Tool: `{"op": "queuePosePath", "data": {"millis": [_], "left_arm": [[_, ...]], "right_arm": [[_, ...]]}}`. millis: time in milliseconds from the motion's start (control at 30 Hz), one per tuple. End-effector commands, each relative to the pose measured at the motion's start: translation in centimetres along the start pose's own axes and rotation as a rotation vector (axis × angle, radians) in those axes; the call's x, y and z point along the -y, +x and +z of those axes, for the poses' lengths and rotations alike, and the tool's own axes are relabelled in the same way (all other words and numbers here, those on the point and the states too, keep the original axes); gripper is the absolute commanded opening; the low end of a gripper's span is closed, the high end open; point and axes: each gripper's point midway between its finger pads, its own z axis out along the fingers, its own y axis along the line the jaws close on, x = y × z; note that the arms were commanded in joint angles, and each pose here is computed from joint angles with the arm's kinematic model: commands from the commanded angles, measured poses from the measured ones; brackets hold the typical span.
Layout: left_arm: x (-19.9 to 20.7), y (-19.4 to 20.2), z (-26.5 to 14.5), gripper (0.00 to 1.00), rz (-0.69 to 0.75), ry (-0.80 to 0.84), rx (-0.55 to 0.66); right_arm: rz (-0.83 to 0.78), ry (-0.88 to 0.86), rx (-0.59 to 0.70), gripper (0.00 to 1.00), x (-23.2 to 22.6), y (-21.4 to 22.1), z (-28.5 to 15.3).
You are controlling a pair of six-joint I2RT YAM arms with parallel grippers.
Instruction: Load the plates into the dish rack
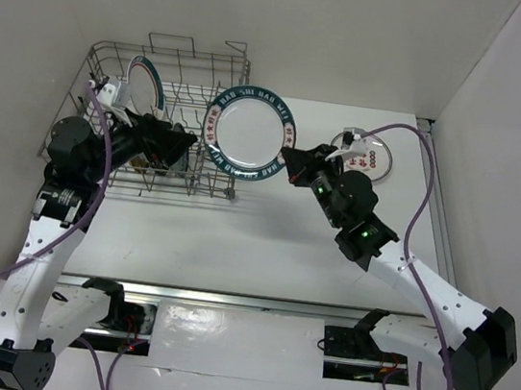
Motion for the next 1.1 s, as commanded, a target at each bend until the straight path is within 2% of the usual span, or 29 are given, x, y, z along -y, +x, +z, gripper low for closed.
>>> {"op": "queuePosePath", "data": {"millis": [0, 233, 333, 433, 533, 567, 600, 667, 700, 733, 767, 800, 833, 900, 967, 1000, 1033, 1067], "left_arm": [[0.8, -1.1, 0.2, 1.0, 0.007, 0.034, 0.029], [0.5, -1.2, 0.3, 1.0, 0.006, 0.02, 0.035], [0.6, -0.8, 0.5, 0.97, 0.001, 0.036, 0.016], [1.0, -0.8, 0.5, 0.89, 0.006, 0.057, 0.017], [1.1, -0.8, 0.5, 0.61, 0.007, 0.065, 0.013], [1.1, -0.8, 0.5, 0.49, 0.007, 0.065, 0.013], [1.1, -0.8, 0.5, 0.25, 0.007, 0.065, 0.013], [1.3, -1.1, 0.4, 0.01, 0.012, 0.069, 0.02], [1.3, -1.1, 0.4, 0.0, 0.012, 0.069, 0.02], [1.4, -1.4, 0.4, 0.0, 0.017, 0.072, 0.028], [1.6, -1.5, 0.2, 0.0, 0.022, 0.076, 0.035], [2.1, -2.0, -0.1, 0.0, 0.022, 0.084, 0.052], [1.8, -2.7, -0.1, 0.0, 0.017, 0.06, 0.075], [1.9, -3.7, -0.5, 0.0, 0.022, 0.031, 0.103], [1.5, -7.1, -1.2, 0.0, 0.02, -0.069, 0.192], [0.4, -7.3, -1.2, 0.0, 0.009, -0.134, 0.183], [0.9, -9.8, -1.8, 0.0, 0.022, -0.165, 0.238], [-1.1, -11.1, -1.6, 0.0, 0.023, -0.272, 0.274]], "right_arm": [[0.08, -0.241, 0.074, 0.0, -5.2, -4.2, -0.1], [0.151, -0.431, 0.014, 0.0, -7.6, -4.4, -0.4], [0.173, -0.508, -0.014, 0.0, -8.7, -4.4, -0.6], [0.186, -0.567, -0.042, 0.0, -9.3, -4.0, -0.9], [0.204, -0.585, -0.044, 0.0, -9.7, -4.2, -1.1], [0.206, -0.579, -0.051, 0.0, -9.5, -3.9, -0.9], [0.206, -0.579, -0.051, 0.0, -9.5, -3.9, -0.9], [0.209, -0.564, -0.056, 0.0, -9.3, -3.8, -0.7], [0.202, -0.556, -0.046, 0.13, -9.1, -3.9, -0.6], [0.193, -0.549, -0.052, 0.32, -9.0, -3.6, -0.5], [0.194, -0.54, -0.064, 0.66, -8.8, -3.3, -0.4], [0.198, -0.521, -0.058, 0.95, -8.6, -3.6, -0.2], [0.183, -0.501, -0.046, 1.0, -8.4, -3.8, 0.1], [0.164, -0.45, -0.066, 1.0, -7.6, -3.4, 0.3], [0.131, -0.4, -0.044, 1.0, -6.8, -3.9, 0.2], [0.125, -0.364, -0.049, 1.0, -6.2, -3.9, 0.0], [0.111, -0.324, -0.029, 1.0, -5.5, -4.2, 0.0], [0.112, -0.297, -0.036, 1.0, -4.9, -3.9, -0.1]]}}
